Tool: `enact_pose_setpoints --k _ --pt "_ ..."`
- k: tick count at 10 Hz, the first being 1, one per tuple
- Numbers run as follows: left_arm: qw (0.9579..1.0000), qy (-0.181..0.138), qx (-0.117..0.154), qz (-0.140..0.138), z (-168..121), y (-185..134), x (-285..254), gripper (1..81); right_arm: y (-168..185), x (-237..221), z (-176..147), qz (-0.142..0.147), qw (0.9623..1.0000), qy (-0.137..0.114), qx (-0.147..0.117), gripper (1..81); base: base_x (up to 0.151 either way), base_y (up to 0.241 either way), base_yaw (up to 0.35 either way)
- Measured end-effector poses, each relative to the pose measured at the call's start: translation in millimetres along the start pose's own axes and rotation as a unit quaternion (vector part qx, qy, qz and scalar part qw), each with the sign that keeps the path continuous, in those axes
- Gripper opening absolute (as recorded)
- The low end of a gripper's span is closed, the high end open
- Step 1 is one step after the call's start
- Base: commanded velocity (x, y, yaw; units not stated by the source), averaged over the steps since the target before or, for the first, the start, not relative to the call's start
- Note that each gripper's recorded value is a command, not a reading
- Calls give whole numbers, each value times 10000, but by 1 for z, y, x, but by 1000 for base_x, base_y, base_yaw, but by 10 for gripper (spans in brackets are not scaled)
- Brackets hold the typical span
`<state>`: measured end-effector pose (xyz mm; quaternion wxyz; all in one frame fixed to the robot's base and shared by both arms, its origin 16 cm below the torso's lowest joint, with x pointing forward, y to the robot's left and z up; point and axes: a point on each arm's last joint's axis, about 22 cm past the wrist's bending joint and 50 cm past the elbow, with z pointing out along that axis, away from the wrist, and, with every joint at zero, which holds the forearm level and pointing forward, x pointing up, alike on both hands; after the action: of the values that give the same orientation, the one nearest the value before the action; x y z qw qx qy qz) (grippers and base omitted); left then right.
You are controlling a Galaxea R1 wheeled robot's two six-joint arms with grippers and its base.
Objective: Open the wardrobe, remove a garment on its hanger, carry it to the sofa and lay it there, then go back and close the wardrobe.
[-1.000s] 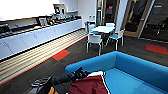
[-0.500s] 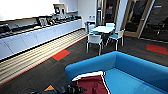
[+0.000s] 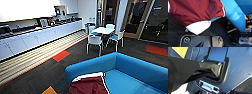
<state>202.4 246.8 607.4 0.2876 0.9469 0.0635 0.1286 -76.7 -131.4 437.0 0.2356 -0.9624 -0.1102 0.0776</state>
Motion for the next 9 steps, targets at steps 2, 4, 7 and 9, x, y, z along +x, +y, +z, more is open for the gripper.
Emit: enact_pose_setpoints --k 2,4,7,9 --pt "9995 -268 155 27 -9 -22 -79 811 3 14 -1 -84 9998 147 -44 811 0 0 0" --pt "9969 -674 396 14 -10 -47 -148 811 3 14 -1 -12 9997 219 -59 811 0 0 0" --pt "9937 -978 377 399 21 -47 -164 811 -1 13 -1 330 9981 511 -78 811 0 0 0" --pt "9911 -1131 355 604 42 -41 -174 811 -2 12 -2 505 9962 704 -98 811 0 0 0"
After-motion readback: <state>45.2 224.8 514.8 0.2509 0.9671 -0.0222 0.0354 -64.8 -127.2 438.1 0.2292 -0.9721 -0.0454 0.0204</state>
